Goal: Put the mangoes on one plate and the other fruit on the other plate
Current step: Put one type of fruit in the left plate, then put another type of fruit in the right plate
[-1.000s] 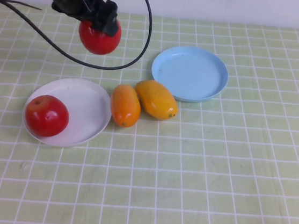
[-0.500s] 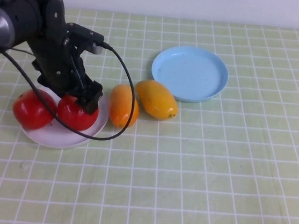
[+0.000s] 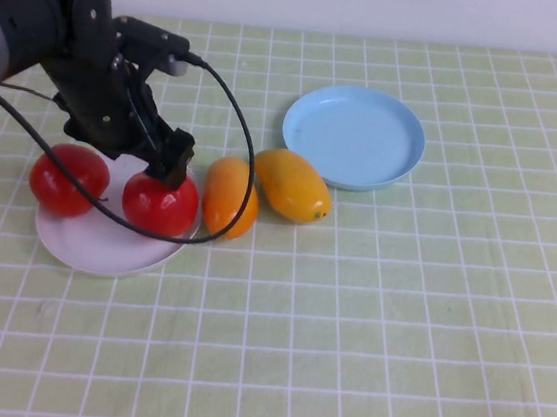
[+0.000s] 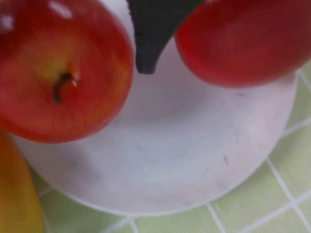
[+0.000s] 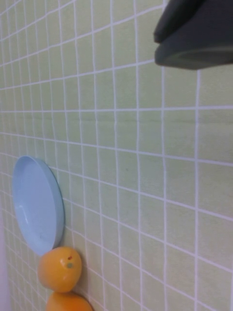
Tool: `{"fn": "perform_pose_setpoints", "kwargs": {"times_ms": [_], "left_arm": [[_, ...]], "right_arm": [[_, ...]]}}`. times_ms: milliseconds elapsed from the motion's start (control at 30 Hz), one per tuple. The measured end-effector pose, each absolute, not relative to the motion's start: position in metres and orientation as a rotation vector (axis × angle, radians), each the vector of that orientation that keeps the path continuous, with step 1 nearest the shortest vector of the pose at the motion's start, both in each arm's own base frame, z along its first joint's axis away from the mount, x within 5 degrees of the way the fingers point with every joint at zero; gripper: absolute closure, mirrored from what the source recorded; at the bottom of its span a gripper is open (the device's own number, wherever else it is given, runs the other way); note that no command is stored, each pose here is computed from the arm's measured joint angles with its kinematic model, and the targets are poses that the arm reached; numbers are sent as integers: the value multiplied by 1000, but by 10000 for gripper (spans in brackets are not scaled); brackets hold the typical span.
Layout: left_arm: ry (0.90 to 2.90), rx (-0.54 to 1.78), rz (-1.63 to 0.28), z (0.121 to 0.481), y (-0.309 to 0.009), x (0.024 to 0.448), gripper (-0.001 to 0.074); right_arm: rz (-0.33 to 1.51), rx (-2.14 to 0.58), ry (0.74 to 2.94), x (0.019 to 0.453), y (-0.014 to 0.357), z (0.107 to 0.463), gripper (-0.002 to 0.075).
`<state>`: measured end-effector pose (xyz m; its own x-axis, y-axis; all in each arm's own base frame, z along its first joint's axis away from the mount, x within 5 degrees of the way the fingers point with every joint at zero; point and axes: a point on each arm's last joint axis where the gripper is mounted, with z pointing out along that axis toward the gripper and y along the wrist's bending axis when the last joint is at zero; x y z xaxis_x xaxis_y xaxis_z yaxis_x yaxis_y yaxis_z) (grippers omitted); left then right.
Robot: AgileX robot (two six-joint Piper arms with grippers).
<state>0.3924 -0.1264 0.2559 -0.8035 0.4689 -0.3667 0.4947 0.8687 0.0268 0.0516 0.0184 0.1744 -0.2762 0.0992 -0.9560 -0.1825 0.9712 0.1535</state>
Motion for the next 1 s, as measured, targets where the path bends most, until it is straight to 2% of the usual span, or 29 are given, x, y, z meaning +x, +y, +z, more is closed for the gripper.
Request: {"fn": "perform_pose_setpoints", "kwargs": {"times_ms": [133,367,400,467,567,633,733,1000], "left_arm": [[2613,669,-114,288,-125,380,66],[2622,628,-140,330,-118,348,76],[2615,614,-144,337,-116,342,105],[2597,595,-149,346,-111,328,225],[2504,564,-157,367,-102,299,543],[2428,545,-163,378,-95,277,651],[2353,527,-168,386,-84,246,706],[2188,454,-191,374,-57,162,729]], "right_arm": [[271,-61,1831,52,18,174,742],[271,-61,1831,52,18,174,743],[271,-61,1831,52,18,174,742],[271,-61,1831,52,18,174,743],[271,-61,1831,52,18,174,742],[271,-61,1831,52,18,174,742],[271,-61,1831,52,18,174,742],[271,-61,1831,52,18,174,743]]}}
